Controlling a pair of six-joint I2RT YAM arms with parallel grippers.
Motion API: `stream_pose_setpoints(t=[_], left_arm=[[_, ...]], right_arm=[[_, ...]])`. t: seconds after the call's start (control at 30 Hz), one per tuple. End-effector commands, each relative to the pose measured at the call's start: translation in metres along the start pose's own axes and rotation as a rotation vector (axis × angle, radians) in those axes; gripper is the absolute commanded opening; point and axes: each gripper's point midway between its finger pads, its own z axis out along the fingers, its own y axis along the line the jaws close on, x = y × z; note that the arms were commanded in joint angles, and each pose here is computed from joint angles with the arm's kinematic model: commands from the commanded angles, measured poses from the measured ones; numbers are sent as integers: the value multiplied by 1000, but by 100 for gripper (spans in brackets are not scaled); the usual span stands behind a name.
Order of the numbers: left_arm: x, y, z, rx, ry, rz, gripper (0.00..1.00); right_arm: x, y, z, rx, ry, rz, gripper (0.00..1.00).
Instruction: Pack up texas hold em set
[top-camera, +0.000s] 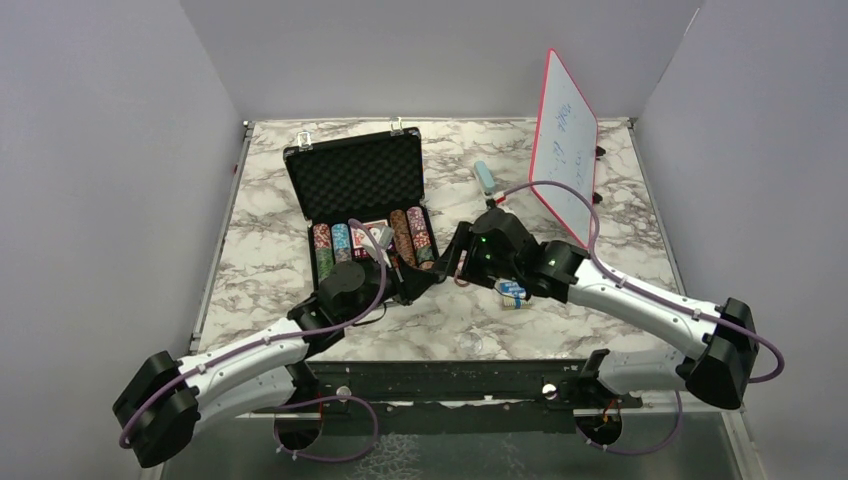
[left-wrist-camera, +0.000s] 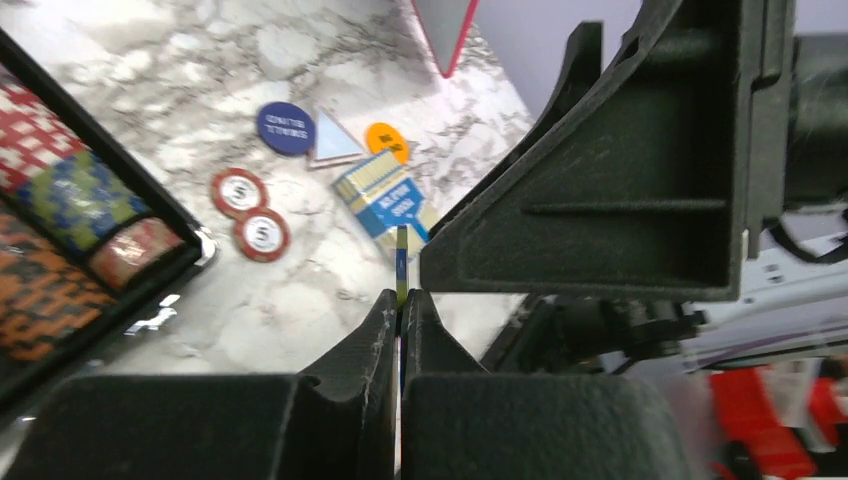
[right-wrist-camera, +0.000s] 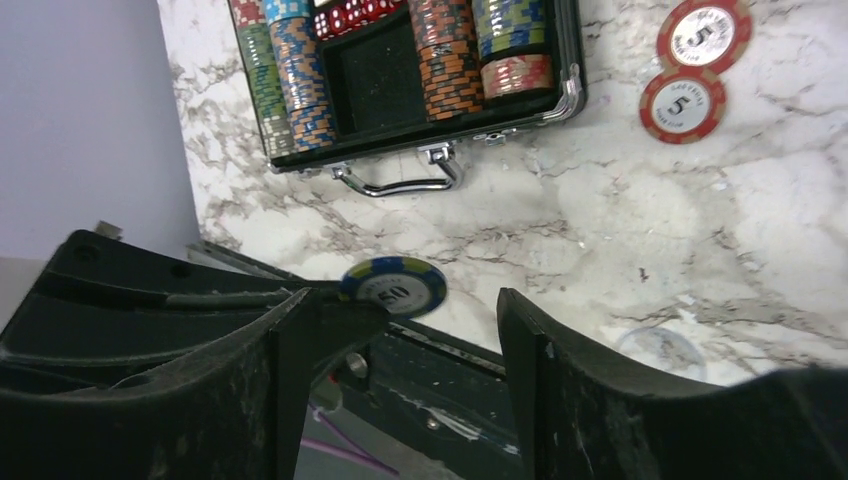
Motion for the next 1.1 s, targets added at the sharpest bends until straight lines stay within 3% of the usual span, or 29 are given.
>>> stream_pose_setpoints(t=[0.0, 0.17, 0.43, 0.57, 0.77, 1.07], left_arm=[[-18, 1, -6, -17, -1, 335, 0], [-5, 21, 0, -47, 240, 704, 0], [6, 61, 22, -30, 495, 1056, 0], [-1, 80, 34, -21, 570, 1060, 0], [-16, 92, 51, -25, 585, 1080, 0], [-6, 106, 53, -5, 698, 1069, 0]], right_arm=[[-23, 5, -21, -40, -64, -94, 69], [-37, -21, -39, 15, -156, -89, 70], [-18, -58, -45, 55, -145, -32, 70], [-7, -69, -48, 55, -125, -11, 70], [0, -79, -51, 54, -116, 12, 70], [-2, -78, -52, 54, -122, 6, 70]])
